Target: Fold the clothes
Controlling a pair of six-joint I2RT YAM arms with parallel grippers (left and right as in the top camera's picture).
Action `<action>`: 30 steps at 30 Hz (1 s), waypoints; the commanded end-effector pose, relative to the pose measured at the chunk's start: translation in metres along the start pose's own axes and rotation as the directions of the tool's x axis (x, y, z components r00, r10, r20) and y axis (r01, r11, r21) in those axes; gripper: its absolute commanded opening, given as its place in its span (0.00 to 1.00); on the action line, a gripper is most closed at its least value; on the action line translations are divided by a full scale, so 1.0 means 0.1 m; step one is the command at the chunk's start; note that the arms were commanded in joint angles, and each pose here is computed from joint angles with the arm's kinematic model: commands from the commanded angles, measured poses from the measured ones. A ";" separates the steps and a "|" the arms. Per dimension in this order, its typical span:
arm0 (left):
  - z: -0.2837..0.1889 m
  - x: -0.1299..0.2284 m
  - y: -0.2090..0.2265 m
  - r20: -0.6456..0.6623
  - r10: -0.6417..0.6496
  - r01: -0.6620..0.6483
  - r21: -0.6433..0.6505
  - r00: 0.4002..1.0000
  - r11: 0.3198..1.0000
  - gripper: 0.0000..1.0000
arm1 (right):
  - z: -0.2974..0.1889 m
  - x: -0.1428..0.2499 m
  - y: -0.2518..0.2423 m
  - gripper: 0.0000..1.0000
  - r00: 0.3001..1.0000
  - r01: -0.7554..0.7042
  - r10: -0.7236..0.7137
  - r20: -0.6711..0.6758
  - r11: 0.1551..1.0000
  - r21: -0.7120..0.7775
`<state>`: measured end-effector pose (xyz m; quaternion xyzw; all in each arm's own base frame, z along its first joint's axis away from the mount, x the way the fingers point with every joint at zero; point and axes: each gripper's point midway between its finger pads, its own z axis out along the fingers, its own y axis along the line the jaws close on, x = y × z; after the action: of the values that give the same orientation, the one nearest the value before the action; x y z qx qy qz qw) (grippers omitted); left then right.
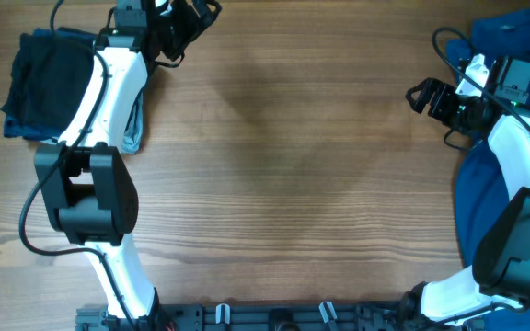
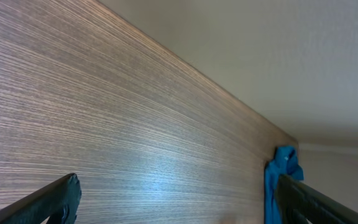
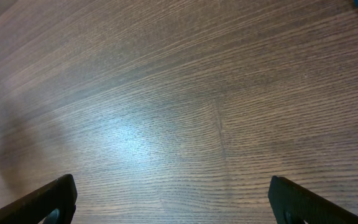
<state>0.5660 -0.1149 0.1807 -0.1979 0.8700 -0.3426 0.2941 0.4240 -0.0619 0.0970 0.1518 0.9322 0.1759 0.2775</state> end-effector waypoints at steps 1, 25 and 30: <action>-0.02 -0.04 0.02 0.019 0.005 -0.005 -0.016 1.000 1.000 1.00 | -0.14 -0.09 0.10 1.00 0.999 0.016 -0.016 0.043 1.000 -0.003; -0.02 -0.04 0.02 0.019 0.005 -0.005 -0.016 1.000 1.000 1.00 | -3.14 1.34 1.65 1.00 0.195 0.676 -0.385 0.902 0.720 0.160; -0.02 -0.04 0.02 0.019 0.005 -0.005 -0.016 1.000 1.000 1.00 | -2.65 1.21 1.48 1.00 0.169 0.639 -0.344 0.923 0.752 0.163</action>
<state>0.5667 -0.1123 0.1794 -0.2020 0.8709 -0.3357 0.2966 0.1920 0.0585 0.3303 -0.1521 0.5750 0.0831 0.7996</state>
